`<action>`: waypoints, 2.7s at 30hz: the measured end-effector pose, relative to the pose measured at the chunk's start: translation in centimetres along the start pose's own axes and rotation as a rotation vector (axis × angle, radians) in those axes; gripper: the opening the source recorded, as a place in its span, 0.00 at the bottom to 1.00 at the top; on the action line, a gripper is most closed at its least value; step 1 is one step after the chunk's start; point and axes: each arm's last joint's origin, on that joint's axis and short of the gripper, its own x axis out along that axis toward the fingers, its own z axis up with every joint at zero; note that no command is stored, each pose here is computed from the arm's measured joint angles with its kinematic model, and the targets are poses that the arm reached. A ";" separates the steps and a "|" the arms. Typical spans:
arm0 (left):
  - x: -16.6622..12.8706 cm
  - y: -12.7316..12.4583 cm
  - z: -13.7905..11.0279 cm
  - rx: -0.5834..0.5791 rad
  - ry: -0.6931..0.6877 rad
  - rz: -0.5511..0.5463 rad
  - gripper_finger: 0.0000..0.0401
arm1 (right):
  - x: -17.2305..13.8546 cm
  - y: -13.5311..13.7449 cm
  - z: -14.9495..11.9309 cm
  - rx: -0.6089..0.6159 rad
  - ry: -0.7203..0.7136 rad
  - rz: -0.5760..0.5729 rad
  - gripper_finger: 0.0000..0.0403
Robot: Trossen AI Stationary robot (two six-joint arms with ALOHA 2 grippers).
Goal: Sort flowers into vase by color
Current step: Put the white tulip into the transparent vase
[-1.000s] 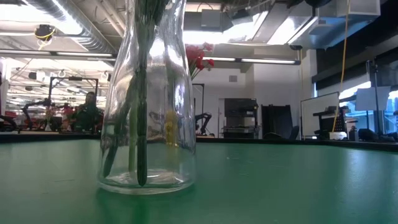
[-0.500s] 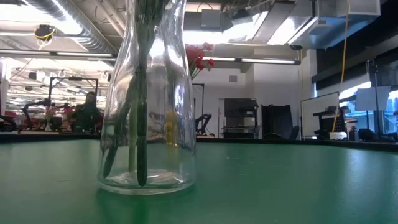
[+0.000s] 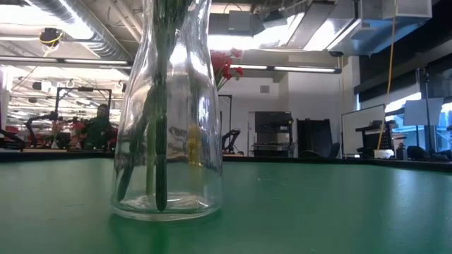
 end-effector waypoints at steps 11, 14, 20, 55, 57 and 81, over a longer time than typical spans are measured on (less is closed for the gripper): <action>3.1 -6.2 0.4 0.109 0.133 -0.117 0.00 | 0.5 -0.2 -0.5 0.006 0.025 -0.030 0.62; 3.5 -7.6 0.7 0.130 0.135 -0.146 0.00 | 0.5 -0.2 -0.4 0.013 0.022 -0.030 0.62; 4.7 -9.6 -0.7 0.168 0.180 -0.172 0.00 | 0.5 -0.2 -0.4 0.032 0.023 -0.030 0.62; 14.9 -8.9 -10.9 0.309 0.503 0.158 0.00 | 0.5 -0.2 -1.1 0.046 0.084 -0.036 0.62; 15.3 -8.8 -11.2 0.287 0.517 0.153 0.00 | 0.5 -0.2 -1.0 0.046 0.084 -0.036 0.62; 15.9 -8.4 -12.0 0.147 0.601 0.103 0.25 | 0.5 -0.1 -1.0 0.089 0.087 0.016 0.62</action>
